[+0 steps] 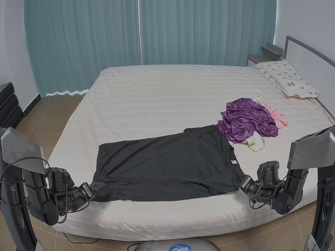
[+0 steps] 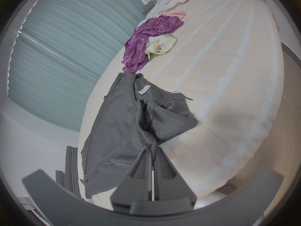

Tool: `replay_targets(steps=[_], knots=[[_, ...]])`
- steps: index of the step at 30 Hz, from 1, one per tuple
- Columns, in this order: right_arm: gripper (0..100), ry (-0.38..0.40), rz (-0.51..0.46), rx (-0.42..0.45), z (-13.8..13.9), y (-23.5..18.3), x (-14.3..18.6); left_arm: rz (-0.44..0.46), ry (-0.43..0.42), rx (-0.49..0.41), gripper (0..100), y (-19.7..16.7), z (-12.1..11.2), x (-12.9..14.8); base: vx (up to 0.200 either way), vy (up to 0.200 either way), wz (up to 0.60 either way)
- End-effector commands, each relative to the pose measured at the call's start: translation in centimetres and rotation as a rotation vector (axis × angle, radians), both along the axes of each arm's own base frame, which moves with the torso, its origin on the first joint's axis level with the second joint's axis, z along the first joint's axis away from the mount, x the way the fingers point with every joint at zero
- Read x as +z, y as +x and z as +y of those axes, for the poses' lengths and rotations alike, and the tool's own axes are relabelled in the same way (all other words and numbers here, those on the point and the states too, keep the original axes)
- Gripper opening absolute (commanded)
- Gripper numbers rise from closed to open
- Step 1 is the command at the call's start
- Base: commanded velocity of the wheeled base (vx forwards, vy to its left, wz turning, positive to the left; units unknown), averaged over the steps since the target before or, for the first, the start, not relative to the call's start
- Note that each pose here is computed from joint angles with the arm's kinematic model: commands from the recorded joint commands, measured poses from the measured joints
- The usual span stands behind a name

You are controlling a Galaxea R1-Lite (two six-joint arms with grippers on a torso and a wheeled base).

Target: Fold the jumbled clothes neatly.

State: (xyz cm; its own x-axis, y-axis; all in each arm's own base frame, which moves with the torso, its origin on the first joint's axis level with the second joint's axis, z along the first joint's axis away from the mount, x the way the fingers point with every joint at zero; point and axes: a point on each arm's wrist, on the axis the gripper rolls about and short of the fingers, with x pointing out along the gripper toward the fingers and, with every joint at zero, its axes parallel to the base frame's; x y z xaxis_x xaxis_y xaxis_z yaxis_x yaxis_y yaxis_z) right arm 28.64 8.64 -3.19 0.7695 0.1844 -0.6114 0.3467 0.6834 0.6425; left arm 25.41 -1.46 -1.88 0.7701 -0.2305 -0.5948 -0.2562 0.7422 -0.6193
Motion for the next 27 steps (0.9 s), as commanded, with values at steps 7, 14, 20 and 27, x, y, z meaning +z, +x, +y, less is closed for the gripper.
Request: replay_targets(steps=[7, 14, 20, 27], knots=[[0, 0.000, -0.004, -0.011, -0.6, -0.2, 0.4, 0.002, 0.000, -0.002, 100, 0.0, 0.0, -0.1, 0.000, 0.000, 0.00], [100, -0.023, 0.012, 0.010, -0.5, 0.0, -0.4, 0.002, 0.000, -0.002, 100, 0.0, 0.0, -0.1, 0.000, 0.000, 0.00], [100, -0.059, -0.019, 0.031, -0.4, 0.0, -0.2, -0.001, 0.018, -0.015, 100, -0.2, -0.1, 0.0, 0.000, 0.000, 0.00], [100, -0.038, -0.131, -0.006, -1.9, 0.2, 3.0, -0.058, 0.064, 0.016, 100, -0.2, -0.1, 0.4, 0.000, 0.000, 0.00]])
